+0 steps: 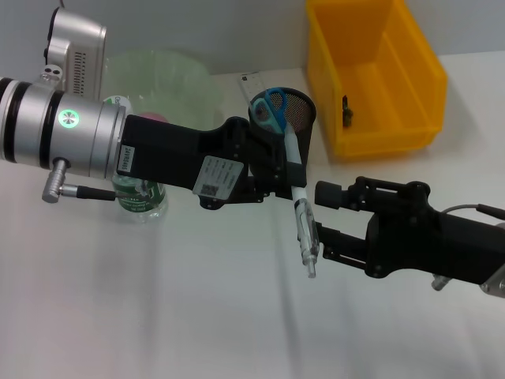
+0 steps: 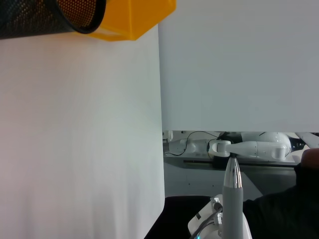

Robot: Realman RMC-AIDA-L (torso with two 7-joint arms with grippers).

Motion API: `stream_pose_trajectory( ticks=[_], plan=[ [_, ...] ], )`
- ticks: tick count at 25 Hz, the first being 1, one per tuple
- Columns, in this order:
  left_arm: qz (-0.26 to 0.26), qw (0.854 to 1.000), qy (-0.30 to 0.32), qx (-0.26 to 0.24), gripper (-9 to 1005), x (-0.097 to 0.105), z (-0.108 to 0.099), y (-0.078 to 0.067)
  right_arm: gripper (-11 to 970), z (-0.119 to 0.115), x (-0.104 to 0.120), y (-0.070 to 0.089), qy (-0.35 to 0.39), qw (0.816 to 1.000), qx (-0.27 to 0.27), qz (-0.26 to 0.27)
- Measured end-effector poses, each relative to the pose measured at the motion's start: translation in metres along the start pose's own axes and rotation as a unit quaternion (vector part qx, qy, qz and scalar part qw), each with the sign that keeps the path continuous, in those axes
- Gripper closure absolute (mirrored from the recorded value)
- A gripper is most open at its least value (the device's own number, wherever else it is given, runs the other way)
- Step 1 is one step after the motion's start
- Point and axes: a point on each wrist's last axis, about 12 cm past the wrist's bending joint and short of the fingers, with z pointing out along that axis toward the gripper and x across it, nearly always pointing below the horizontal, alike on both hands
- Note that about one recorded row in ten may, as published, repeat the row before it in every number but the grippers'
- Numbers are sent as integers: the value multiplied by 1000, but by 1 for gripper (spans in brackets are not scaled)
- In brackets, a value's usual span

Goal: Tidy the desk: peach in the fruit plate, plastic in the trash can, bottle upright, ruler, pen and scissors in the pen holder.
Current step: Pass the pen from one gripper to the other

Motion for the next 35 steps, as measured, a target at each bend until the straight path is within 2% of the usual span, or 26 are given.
stream_pose_trajectory(
  ticks=[3,5,21,35],
  plan=[
    [1,1000,2,-1,842,0,1,0,270,0,-1,1,0,1000,1,0],
    [2,1000,5,-2,842,0,2,-1,457,1,-1,1,0,1000,1,0],
    [2,1000,9,-3,840,0,3,-2,632,4,1,3,-7,1000,-11,-12],
    [6,1000,14,-5,839,-1,4,-4,677,6,1,6,-7,999,-20,-26]
  ],
)
